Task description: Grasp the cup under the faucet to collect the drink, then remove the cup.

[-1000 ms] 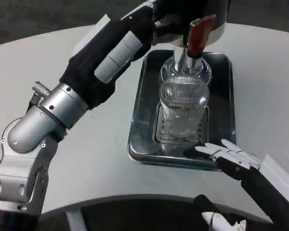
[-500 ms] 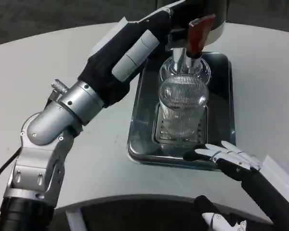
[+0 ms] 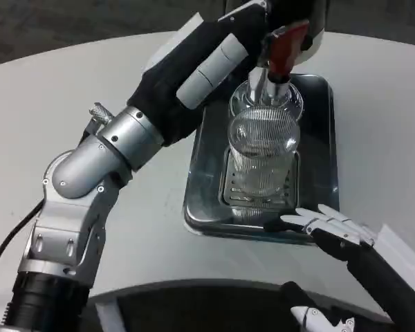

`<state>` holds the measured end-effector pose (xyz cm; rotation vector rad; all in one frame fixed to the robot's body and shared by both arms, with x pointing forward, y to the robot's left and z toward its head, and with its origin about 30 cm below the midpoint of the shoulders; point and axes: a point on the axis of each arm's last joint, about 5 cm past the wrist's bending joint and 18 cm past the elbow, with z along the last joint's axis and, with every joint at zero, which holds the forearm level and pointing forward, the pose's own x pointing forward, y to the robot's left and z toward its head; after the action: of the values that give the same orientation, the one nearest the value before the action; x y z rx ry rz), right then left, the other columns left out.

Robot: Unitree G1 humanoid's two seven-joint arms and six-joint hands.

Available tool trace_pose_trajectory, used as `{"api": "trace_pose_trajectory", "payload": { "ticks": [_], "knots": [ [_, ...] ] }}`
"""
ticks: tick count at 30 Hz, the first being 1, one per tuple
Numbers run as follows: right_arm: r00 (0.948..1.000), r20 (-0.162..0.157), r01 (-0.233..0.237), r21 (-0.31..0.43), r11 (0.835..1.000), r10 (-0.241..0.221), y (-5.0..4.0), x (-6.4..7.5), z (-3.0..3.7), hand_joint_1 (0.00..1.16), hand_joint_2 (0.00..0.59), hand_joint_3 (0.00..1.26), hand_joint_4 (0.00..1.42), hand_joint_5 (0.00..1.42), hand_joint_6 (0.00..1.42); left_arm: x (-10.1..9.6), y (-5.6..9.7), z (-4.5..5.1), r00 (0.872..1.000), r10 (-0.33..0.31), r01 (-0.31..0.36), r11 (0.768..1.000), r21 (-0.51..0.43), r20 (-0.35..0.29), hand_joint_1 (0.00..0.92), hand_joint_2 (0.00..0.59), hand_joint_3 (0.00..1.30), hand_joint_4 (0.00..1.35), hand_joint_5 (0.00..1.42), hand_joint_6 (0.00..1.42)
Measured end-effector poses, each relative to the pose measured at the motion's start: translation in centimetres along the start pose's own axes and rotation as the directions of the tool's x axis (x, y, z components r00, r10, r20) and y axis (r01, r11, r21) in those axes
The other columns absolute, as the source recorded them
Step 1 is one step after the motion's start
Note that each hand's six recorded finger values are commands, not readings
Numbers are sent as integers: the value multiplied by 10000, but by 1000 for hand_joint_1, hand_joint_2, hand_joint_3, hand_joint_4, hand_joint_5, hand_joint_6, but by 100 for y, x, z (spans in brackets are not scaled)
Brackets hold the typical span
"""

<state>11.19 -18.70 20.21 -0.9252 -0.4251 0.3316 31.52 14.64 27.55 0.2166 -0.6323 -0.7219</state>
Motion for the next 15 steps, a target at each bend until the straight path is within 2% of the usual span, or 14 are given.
{"api": "trace_pose_trajectory", "payload": {
  "ticks": [8, 15],
  "knots": [
    [10000, -4, 6, 7, 10000, -6, -1, -1, -1, 560, 452, 267, 160, 84, 95, 8, -10, 4, 9999, -131, 130, 9998, 125, 54, 99, 5, 244, 159, 258, 204],
    [10000, -2, 12, 15, 10000, -12, 0, 0, 0, 560, 452, 267, 161, 84, 95, 54, 9, 62, 9987, -408, 383, 9959, 825, 293, 64, 0, 280, 201, 290, 222]
  ]
}}
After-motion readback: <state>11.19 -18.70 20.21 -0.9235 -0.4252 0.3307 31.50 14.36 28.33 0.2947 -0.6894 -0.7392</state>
